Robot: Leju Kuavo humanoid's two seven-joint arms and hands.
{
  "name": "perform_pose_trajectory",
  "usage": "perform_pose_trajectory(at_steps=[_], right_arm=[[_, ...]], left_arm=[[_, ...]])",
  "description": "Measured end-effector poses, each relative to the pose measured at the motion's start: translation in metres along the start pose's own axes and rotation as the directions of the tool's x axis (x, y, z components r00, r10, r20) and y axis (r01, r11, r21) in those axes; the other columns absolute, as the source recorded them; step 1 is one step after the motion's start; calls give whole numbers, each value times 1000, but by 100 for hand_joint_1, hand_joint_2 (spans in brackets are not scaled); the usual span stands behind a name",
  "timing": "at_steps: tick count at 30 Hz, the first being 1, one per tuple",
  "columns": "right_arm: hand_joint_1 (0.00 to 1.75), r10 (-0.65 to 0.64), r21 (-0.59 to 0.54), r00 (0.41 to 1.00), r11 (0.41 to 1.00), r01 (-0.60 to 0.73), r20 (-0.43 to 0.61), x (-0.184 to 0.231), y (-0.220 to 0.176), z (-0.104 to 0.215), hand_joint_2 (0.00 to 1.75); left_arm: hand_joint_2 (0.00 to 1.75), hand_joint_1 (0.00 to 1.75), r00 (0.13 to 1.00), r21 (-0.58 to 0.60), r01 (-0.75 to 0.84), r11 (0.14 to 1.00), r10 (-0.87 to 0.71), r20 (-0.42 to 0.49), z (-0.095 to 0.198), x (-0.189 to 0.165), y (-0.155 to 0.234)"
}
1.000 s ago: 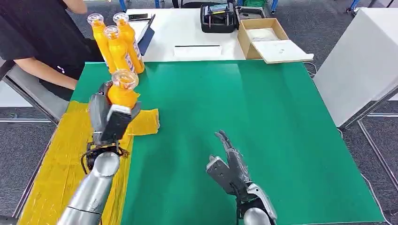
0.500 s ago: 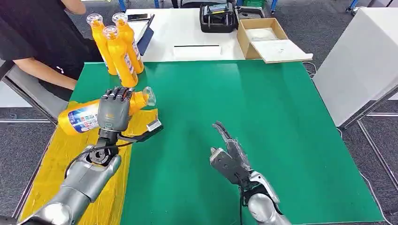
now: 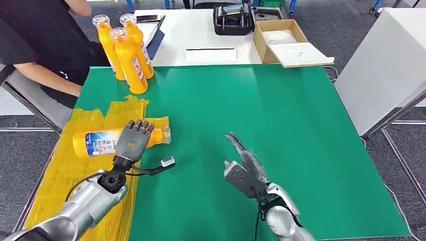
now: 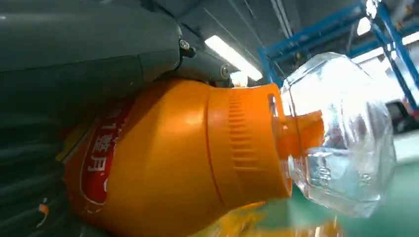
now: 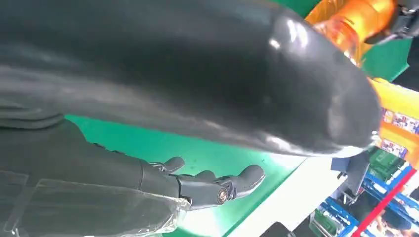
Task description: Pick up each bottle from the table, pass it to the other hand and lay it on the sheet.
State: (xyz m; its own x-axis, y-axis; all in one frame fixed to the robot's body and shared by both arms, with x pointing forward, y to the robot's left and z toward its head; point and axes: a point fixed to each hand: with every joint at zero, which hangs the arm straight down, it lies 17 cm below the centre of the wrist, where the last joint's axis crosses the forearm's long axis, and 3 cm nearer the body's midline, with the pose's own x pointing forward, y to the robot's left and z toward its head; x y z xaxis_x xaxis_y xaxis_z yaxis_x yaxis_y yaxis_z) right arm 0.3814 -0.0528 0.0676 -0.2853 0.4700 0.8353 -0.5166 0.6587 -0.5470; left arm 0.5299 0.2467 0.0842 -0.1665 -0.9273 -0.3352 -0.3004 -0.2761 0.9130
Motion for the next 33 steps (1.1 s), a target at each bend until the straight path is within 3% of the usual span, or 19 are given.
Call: perform_pose_trajectory(at_steps=[1,2,8,18,22,24,26,27,29,30,31,33], right_arm=[[0,2,3,1000,1000,-2,2,0,1,0,0],[0,4,5,1000,1000,-4,4,1,1,0,0],[0,15,28,1000,999,-16,26,7,2,-7,0],[0,21,44,999,999,-23,39,11,2,-13,0],[0,15,40,999,999,-17,49,13,-2,-17,0],[0,14,10,998,1000,-14,65,17,-8,-20,0],[0,9,-44,996,999,-5,92,21,-19,-20,0],[0,-4,-82,994,997,13,113,23,-28,-19,0],[0,-26,-174,983,983,57,180,30,-51,-14,0],[0,-4,-239,976,969,57,216,32,-67,-10,0],[0,28,-306,970,951,48,241,33,-84,-8,0],[0,70,-393,964,919,39,257,30,-109,-9,0]], left_arm=[[175,0,1000,-12,6,1000,-6,3,3,1,-5],[0,0,1000,-24,9,1000,-9,5,6,2,-9],[0,0,1000,-91,11,996,-10,14,27,5,-34],[0,0,1000,-126,-12,992,10,-18,33,-9,-45],[0,0,995,-143,-95,985,92,-30,40,-12,-52],[0,0,970,-144,-240,960,231,-78,46,-17,-56],[0,0,871,-108,-484,868,466,-158,50,-28,-60],[0,0,774,-71,-622,780,598,-207,52,-33,-62],[0,0,492,44,-851,523,824,-280,57,-40,-64],[0,0,303,127,-927,352,905,-297,57,-44,-58],[0,0,121,205,-961,184,951,-285,53,-48,-48],[0,0,-104,285,-958,-35,968,-229,54,-52,-30]])
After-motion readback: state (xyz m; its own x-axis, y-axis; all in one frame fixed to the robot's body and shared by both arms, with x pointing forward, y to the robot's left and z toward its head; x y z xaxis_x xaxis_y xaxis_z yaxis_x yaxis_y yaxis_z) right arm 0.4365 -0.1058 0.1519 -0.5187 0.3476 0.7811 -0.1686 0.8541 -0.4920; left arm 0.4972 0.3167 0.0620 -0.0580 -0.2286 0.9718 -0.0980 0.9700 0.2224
